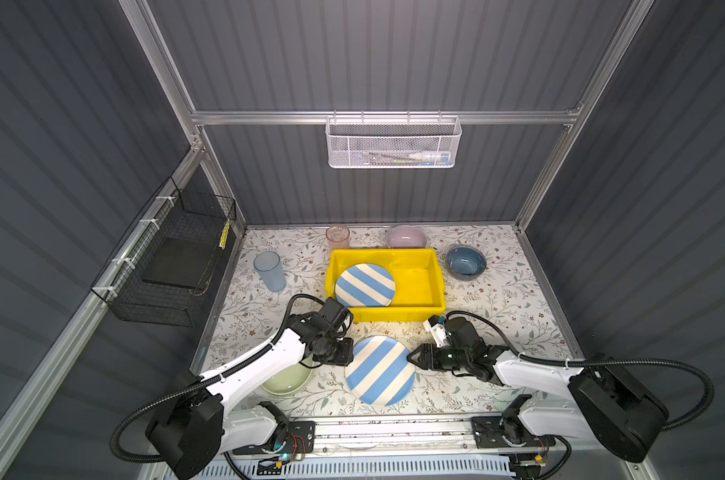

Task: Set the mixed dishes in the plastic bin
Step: 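Grip opposite rims of the striped plate with both grippers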

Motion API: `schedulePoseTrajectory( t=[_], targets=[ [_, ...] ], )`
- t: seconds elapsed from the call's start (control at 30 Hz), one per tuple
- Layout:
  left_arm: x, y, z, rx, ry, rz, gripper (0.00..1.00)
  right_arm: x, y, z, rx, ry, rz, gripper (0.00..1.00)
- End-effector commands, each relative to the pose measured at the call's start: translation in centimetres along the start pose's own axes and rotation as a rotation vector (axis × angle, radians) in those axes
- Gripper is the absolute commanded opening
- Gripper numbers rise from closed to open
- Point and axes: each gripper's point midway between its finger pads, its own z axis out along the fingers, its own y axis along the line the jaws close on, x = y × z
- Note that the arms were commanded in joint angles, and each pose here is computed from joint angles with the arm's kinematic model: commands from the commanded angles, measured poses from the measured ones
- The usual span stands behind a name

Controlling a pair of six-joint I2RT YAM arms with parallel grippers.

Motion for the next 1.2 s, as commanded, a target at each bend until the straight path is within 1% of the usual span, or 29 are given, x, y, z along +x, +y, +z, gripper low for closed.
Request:
schedulePoseTrajectory(
  t=[0.0,0.2,0.4,0.57,0.8,1.17],
  targets=[
    [0.6,0.5,0.6,-0.024,0.017,-0.020,0.30,0.4,0.2,0.6,-0.043,0.006,0.007,0.55],
    [1.6,1.4,1.8,-0.056,0.058,-0.024,0.27,0.8,0.3,1.1,-0.060,0.028,0.013,0.52],
    [1.8,1.5,3.0,-0.067,0.080,-0.017,0.25,1.3,0.7,1.6,-0.094,0.059,0.008,0.51],
    [2.3,2.1,3.8,-0.102,0.106,-0.016,0.23,1.4,0.9,2.0,-0.121,0.073,0.010,0.49],
    [2.3,1.9,4.5,-0.083,0.105,-0.029,0.22,1.1,1.8,2.7,-0.173,0.092,0.009,0.42],
    [1.8,1.4,5.3,-0.062,0.099,-0.035,0.21,0.6,2.4,2.8,-0.176,0.090,-0.010,0.28]
  ],
)
